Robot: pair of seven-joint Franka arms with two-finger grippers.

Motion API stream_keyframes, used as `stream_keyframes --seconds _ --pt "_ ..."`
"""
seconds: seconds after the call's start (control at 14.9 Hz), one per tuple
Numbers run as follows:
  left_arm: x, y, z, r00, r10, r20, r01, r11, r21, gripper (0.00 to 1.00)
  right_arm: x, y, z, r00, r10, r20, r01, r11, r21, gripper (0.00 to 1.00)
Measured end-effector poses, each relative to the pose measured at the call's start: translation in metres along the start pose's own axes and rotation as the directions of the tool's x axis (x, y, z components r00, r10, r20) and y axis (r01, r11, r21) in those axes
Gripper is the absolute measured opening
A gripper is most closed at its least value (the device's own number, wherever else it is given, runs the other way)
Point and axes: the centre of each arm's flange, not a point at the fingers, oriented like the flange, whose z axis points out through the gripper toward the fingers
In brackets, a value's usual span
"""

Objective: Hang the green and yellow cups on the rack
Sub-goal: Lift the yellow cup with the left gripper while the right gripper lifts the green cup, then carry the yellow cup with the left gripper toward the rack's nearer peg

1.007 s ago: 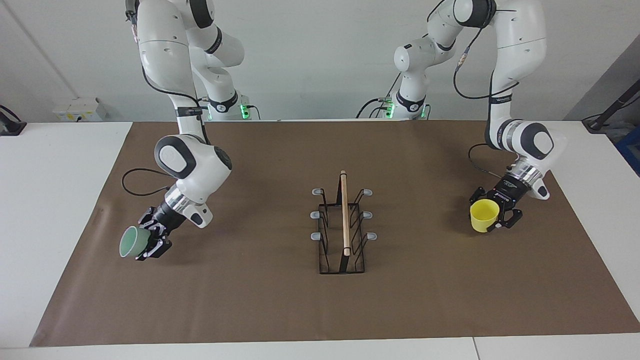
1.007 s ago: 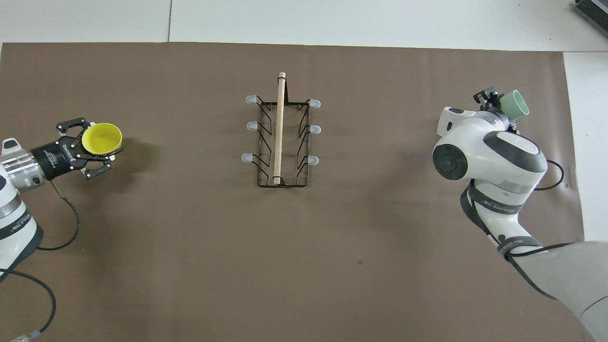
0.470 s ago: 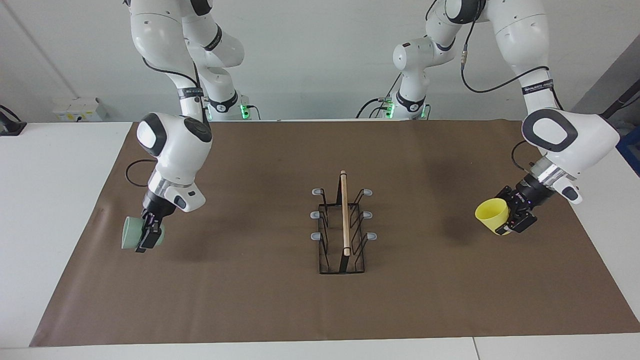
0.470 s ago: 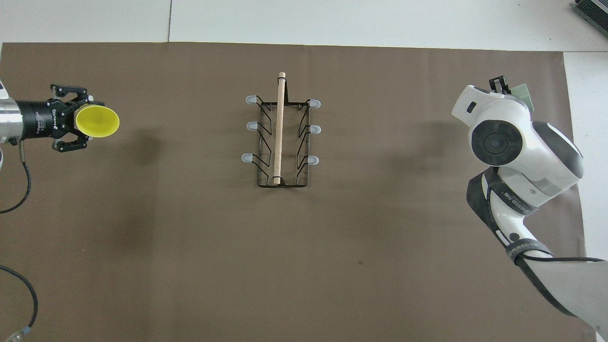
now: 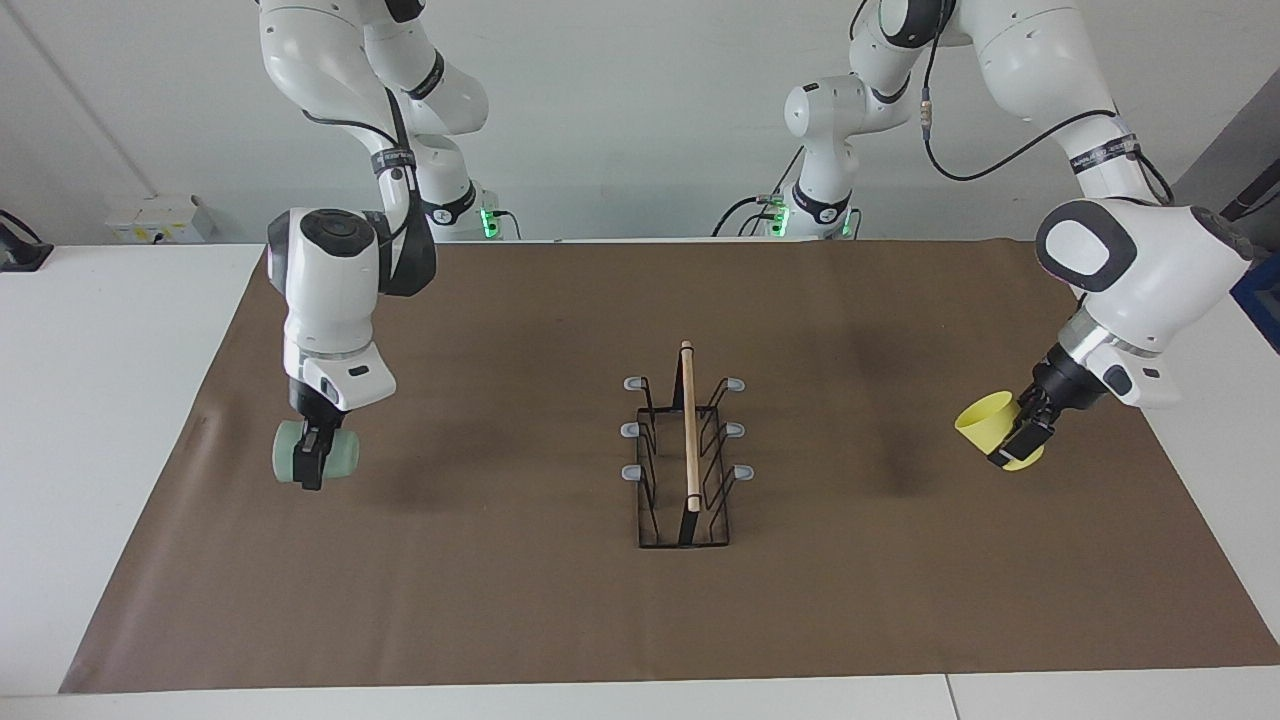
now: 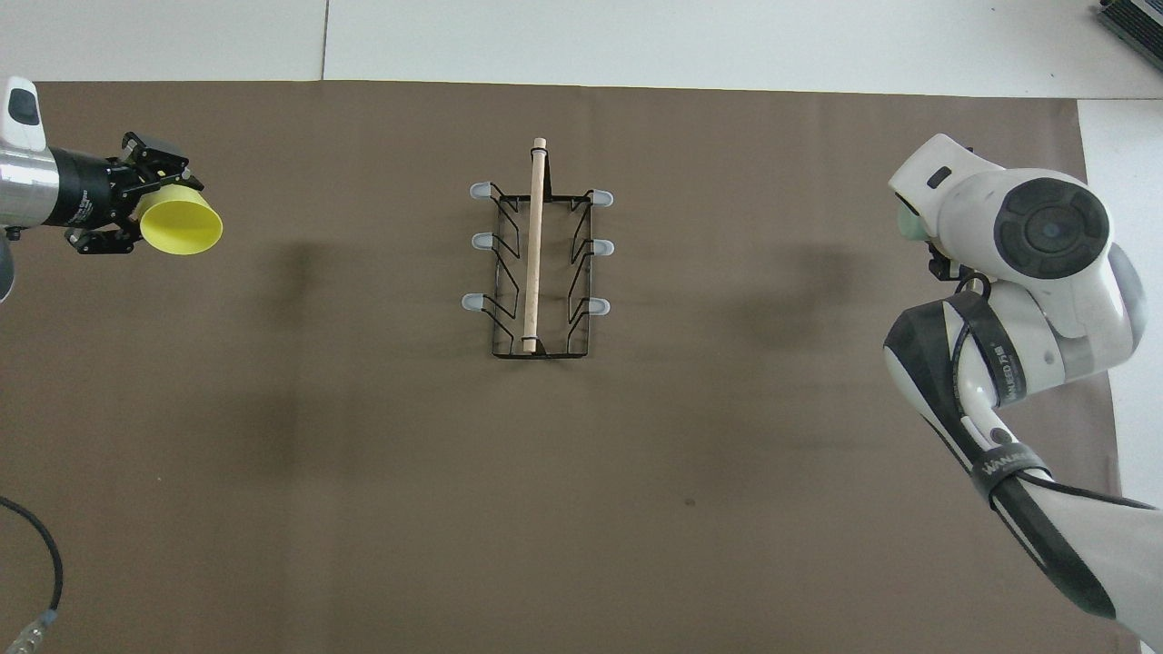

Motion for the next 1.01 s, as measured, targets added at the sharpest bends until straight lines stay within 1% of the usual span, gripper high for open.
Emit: stream_keyframes --seconds 0.13,0.27,0.34,0.4,0.47,0.54,0.6,0.74,0.87,1.01 --pt "-0.007 0.010 -0.006 0.997 0.080 0.019 -0.081 0.995 0.054 0.67 0.001 0.000 -0.014 0.990 0.110 -0.091 -0.106 0.993 0.044 0.64" --pt "-0.011 0.019 -0.012 0.993 0.115 0.030 -0.117 0.991 0.071 0.67 0.000 -0.001 -0.028 0.963 0.214 -0.166 -0.198 0.974 0.109 0.64" --pt "-0.012 0.023 -0.016 0.991 0.134 0.020 -0.135 0.988 0.077 0.67 -0.002 -0.001 -0.037 0.946 0.257 -0.197 -0.234 0.963 0.137 0.64" --pt "-0.013 0.027 -0.021 0.986 0.168 0.000 -0.168 0.980 0.103 0.67 -0.003 -0.001 -0.048 0.927 0.297 -0.231 -0.265 0.951 0.157 0.64" --pt "-0.016 0.033 -0.028 0.976 0.214 -0.029 -0.208 0.967 0.148 0.67 -0.001 0.000 -0.060 0.904 0.331 -0.269 -0.293 0.941 0.172 0.64" --pt "-0.022 0.040 -0.039 0.964 0.261 -0.052 -0.246 0.949 0.196 0.67 0.003 0.000 -0.071 0.879 0.363 -0.310 -0.316 0.929 0.191 0.64" --pt "-0.030 0.047 -0.048 0.953 0.297 -0.059 -0.276 0.932 0.236 0.67 0.008 0.000 -0.080 0.847 0.397 -0.354 -0.339 0.916 0.215 0.64" --pt "-0.049 0.058 -0.060 0.935 0.351 -0.046 -0.322 0.899 0.298 0.67 0.018 0.001 -0.090 0.775 0.466 -0.428 -0.381 0.884 0.272 0.64" --pt "-0.065 0.065 -0.067 0.924 0.382 -0.024 -0.351 0.870 0.346 0.67 0.023 0.001 -0.093 0.701 0.530 -0.477 -0.413 0.847 0.335 0.64" --pt "-0.072 0.066 -0.079 0.921 0.389 -0.032 -0.347 0.853 0.389 0.67 0.027 0.000 -0.094 0.614 0.599 -0.515 -0.431 0.800 0.417 0.64"
